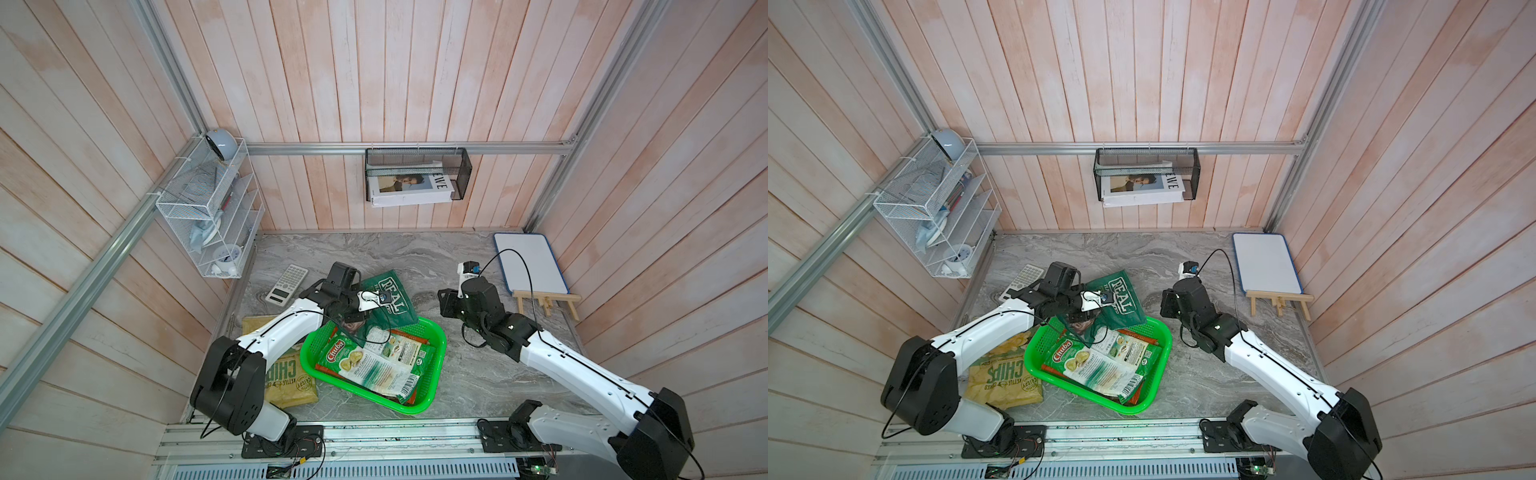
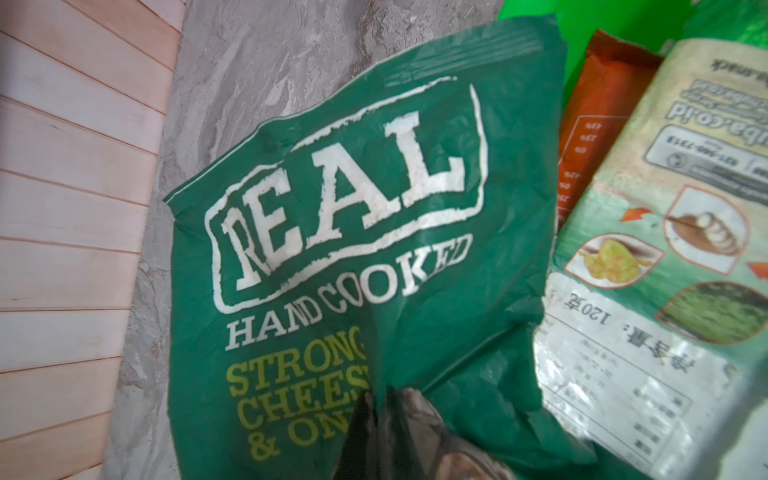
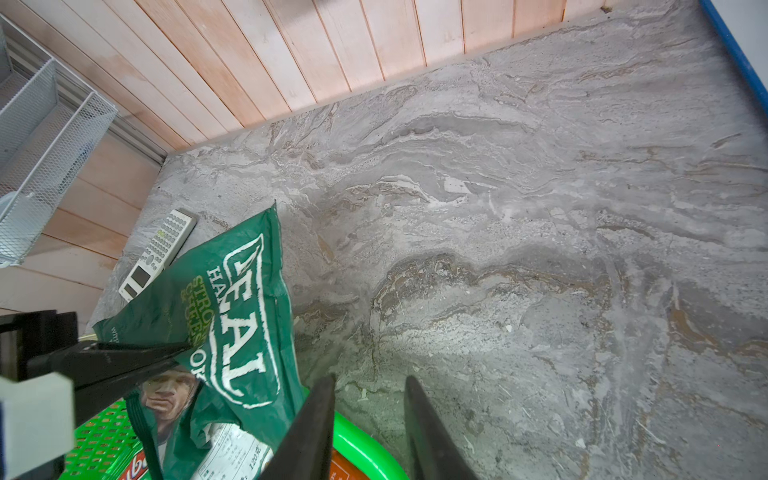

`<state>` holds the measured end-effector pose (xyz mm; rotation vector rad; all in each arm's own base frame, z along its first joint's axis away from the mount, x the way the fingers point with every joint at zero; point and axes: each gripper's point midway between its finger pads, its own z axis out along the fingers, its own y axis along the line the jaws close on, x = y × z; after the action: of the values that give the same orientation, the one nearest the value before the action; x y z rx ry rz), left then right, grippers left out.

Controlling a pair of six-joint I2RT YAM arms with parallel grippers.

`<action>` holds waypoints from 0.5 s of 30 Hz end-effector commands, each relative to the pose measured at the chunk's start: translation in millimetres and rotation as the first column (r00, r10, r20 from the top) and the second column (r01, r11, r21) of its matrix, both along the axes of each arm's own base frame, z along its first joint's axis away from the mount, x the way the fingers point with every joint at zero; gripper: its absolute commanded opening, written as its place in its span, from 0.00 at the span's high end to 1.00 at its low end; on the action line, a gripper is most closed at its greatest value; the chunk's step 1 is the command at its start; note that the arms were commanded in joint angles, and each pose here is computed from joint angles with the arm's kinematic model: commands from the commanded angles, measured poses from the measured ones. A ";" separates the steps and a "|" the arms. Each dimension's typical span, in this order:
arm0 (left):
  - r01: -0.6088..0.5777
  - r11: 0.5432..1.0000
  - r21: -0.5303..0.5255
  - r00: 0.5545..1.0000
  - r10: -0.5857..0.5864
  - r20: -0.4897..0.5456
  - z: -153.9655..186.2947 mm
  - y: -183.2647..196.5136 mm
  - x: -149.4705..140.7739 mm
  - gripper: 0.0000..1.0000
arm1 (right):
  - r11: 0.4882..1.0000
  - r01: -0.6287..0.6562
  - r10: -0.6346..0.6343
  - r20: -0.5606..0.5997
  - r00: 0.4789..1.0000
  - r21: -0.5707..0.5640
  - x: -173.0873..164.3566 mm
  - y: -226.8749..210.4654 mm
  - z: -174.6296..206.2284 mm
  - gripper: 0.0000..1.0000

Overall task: Put the potato chips into the basket
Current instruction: Adjust the potato chip in the basket.

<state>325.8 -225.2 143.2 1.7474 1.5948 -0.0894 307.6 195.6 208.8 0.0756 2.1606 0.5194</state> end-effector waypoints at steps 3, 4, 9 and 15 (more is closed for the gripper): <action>0.169 0.985 0.037 0.967 -0.173 0.186 54.9 8.6 -31.2 1.00 | 1.000 -0.002 0.002 0.047 0.999 0.008 0.6 -1.7 7.3 0.68; 0.190 0.981 0.051 0.963 -0.196 0.186 60.9 11.2 -38.7 1.00 | 1.000 -0.001 0.001 0.052 0.999 0.010 0.7 -1.9 7.4 0.68; 0.326 0.944 0.051 0.931 -0.330 0.156 95.0 19.2 -93.1 1.00 | 0.999 0.005 -0.008 0.072 0.997 0.032 -0.6 -3.7 12.4 0.69; 0.476 0.862 0.174 0.859 -0.498 0.117 83.2 16.6 -144.6 1.00 | 1.000 0.004 -0.006 0.068 0.998 0.024 -4.4 -7.8 6.2 0.69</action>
<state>212.1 -209.2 241.9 2.0306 1.1075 -0.0317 303.4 192.0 213.8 0.0705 2.1094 0.5453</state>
